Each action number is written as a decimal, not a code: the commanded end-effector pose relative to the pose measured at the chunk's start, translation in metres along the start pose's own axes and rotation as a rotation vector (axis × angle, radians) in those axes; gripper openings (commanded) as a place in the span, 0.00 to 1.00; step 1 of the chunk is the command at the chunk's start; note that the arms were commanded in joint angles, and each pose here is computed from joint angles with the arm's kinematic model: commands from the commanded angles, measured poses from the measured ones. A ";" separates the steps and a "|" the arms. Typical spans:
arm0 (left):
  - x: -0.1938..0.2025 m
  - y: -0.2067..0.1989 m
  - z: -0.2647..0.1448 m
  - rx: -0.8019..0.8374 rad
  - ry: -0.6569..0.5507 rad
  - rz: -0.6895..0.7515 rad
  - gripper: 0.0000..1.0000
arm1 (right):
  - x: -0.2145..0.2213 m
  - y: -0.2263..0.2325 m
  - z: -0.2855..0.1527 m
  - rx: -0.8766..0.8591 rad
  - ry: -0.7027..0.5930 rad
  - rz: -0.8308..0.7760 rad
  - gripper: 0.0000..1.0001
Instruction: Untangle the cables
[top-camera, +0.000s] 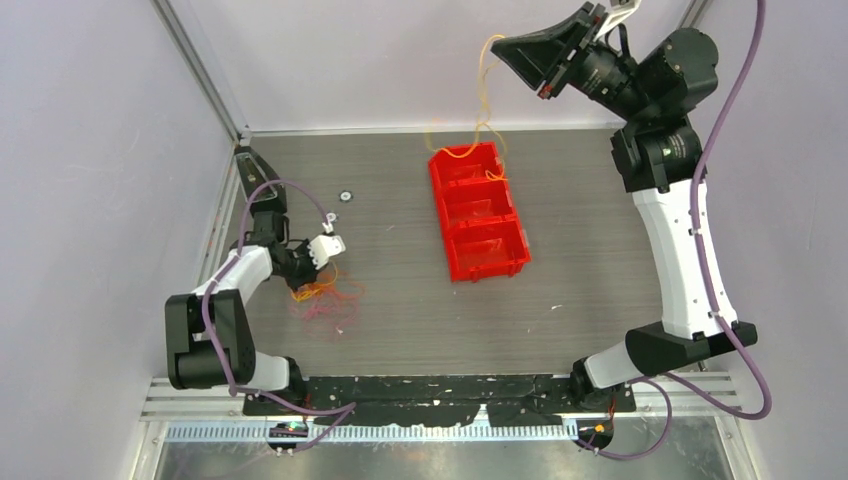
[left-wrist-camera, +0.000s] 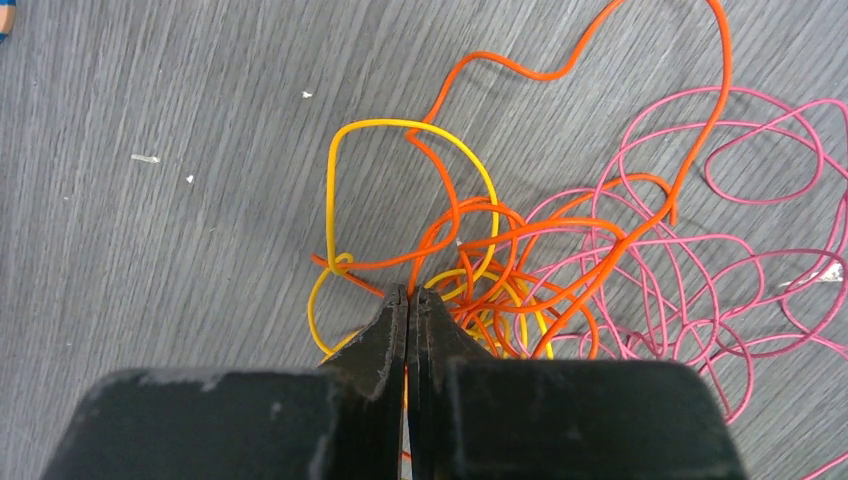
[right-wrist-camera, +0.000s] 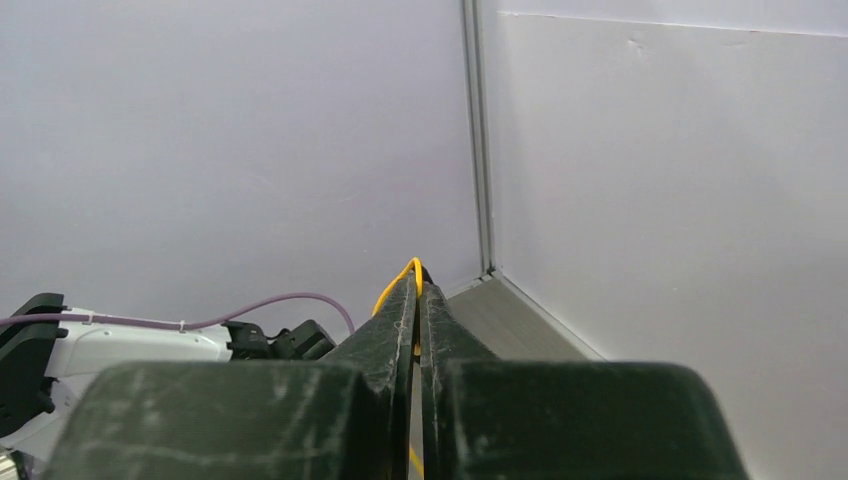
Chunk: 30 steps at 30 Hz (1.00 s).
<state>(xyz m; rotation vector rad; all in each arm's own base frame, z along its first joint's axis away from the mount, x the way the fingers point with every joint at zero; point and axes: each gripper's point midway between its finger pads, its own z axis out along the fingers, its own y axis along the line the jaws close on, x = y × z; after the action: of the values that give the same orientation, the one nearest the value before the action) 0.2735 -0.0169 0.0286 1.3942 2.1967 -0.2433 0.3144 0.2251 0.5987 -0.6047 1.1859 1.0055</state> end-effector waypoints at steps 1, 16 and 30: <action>-0.013 0.015 -0.011 -0.052 -0.040 -0.007 0.02 | -0.018 0.006 -0.009 0.013 -0.033 -0.065 0.06; -0.100 0.013 -0.101 -0.180 -0.301 -0.171 1.00 | 0.064 -0.042 -0.028 0.188 0.130 -0.079 0.05; -0.113 0.011 -0.115 -0.230 -0.373 -0.172 0.99 | 0.097 -0.023 -0.068 0.205 0.215 -0.115 0.05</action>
<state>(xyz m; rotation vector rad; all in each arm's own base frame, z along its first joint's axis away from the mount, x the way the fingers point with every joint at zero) 0.2801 -0.0468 0.1798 0.9674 1.9903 -0.2448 0.3275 0.1994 0.4522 -0.5946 1.5180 0.7948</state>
